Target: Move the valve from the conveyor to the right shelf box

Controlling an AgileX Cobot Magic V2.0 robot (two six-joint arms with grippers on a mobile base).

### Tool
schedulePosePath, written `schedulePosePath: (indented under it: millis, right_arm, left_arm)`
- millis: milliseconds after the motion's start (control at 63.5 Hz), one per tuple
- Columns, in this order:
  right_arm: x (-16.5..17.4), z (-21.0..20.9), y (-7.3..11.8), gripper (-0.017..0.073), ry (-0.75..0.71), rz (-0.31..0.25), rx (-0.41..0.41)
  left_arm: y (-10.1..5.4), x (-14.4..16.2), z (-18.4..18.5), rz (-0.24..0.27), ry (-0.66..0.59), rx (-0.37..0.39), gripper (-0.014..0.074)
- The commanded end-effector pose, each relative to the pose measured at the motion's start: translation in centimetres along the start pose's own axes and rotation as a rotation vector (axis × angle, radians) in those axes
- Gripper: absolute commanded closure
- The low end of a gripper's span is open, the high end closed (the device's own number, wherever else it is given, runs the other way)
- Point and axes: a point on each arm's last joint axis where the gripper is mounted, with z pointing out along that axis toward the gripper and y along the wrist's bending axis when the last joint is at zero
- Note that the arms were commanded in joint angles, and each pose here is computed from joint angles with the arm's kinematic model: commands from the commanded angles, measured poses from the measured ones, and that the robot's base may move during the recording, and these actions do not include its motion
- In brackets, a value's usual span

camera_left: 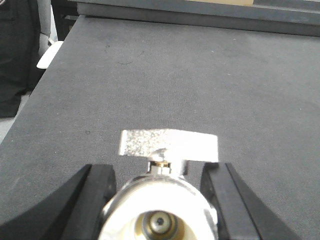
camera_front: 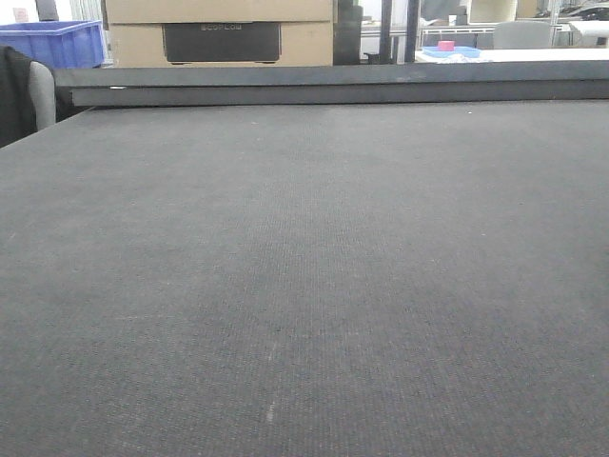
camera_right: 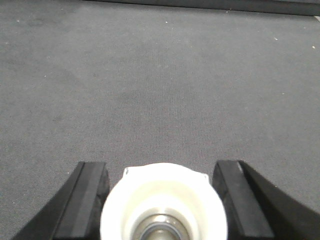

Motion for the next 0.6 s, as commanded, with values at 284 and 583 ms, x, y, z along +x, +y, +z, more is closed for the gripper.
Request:
schedulePosePath:
  millis: [284, 583]
  right_arm:
    - [-0.98, -0.39, -0.11, 0.0721, -0.095, -0.013, 0.012]
    - [-0.98, -0.39, -0.11, 0.0721, -0.095, -0.013, 0.012]
  left_arm:
    - [0.05, -0.8, -0.37, 0.002, -0.075, -0.007, 0.0704]
    - [0.05, -0.8, -0.37, 0.002, -0.075, -0.007, 0.0704]
